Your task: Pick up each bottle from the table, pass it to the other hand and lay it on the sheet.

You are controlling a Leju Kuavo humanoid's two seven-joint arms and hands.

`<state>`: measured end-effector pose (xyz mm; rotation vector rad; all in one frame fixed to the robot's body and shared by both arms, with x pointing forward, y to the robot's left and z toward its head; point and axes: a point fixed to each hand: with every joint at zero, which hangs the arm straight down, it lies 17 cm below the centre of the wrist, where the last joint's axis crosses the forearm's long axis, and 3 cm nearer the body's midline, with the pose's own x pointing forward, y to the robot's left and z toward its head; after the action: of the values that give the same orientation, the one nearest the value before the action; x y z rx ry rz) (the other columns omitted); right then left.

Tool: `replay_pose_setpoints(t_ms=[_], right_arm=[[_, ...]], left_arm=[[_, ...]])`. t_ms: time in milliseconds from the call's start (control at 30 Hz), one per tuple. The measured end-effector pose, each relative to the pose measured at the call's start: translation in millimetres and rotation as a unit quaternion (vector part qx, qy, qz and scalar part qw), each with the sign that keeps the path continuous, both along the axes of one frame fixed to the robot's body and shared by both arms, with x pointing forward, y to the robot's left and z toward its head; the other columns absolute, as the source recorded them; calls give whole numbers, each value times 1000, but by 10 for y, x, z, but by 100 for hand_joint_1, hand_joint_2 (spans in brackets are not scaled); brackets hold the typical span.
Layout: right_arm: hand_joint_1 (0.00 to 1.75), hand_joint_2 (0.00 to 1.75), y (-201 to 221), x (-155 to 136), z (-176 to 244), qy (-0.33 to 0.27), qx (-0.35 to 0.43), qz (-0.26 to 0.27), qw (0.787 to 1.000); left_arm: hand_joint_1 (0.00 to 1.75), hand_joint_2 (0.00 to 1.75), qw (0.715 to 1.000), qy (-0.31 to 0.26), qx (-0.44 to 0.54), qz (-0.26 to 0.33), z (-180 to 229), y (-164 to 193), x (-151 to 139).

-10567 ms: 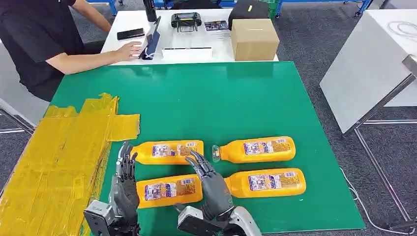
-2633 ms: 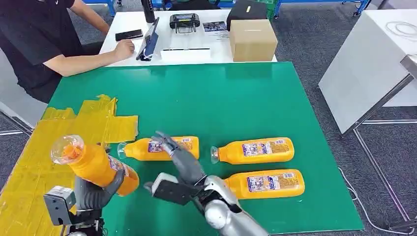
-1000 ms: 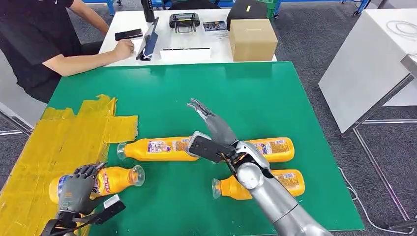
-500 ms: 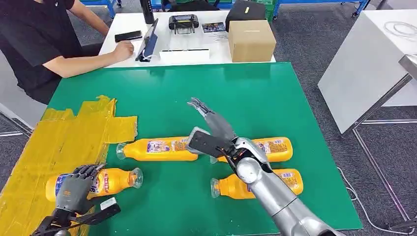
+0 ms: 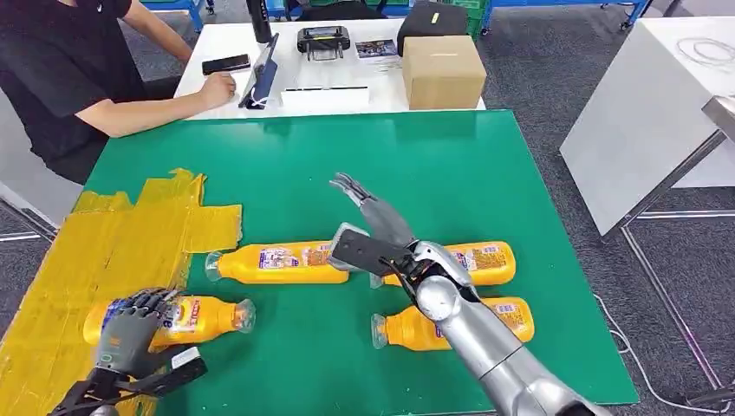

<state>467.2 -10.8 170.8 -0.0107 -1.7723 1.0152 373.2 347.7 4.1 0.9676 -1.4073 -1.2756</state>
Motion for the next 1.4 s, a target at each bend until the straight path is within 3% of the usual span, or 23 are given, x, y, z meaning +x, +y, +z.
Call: replay_pose_setpoints(t_ms=[233,500,733,900,1000,1167,1233,1400], right_arm=[[0,175,31,24,-32,11,-3,8,1000],[0,175,197,134,-267,65,-35,28,997],[0,175,233,134,-379,73,-45,28,996],[0,175,258,104,-501,83,-59,29,994],[0,175,293,71,-611,93,-71,30,993],[0,175,318,32,-736,105,-83,31,991],[0,175,326,28,-783,106,-93,31,989],[0,175,463,-38,-935,114,-126,41,985]], left_arm=[[0,0,1000,26,-2,-17,-63,110,-84],[0,0,998,50,-9,-42,-22,347,-177],[0,0,998,33,-41,-46,93,328,-178],[0,0,991,-29,-123,-44,428,213,-95],[0,0,969,-71,-235,-36,754,108,31],[0,0,949,-99,-298,-32,988,32,139],[0,0,923,-98,-371,-36,1093,7,165],[0,0,826,-94,-549,-83,1455,-141,260]])
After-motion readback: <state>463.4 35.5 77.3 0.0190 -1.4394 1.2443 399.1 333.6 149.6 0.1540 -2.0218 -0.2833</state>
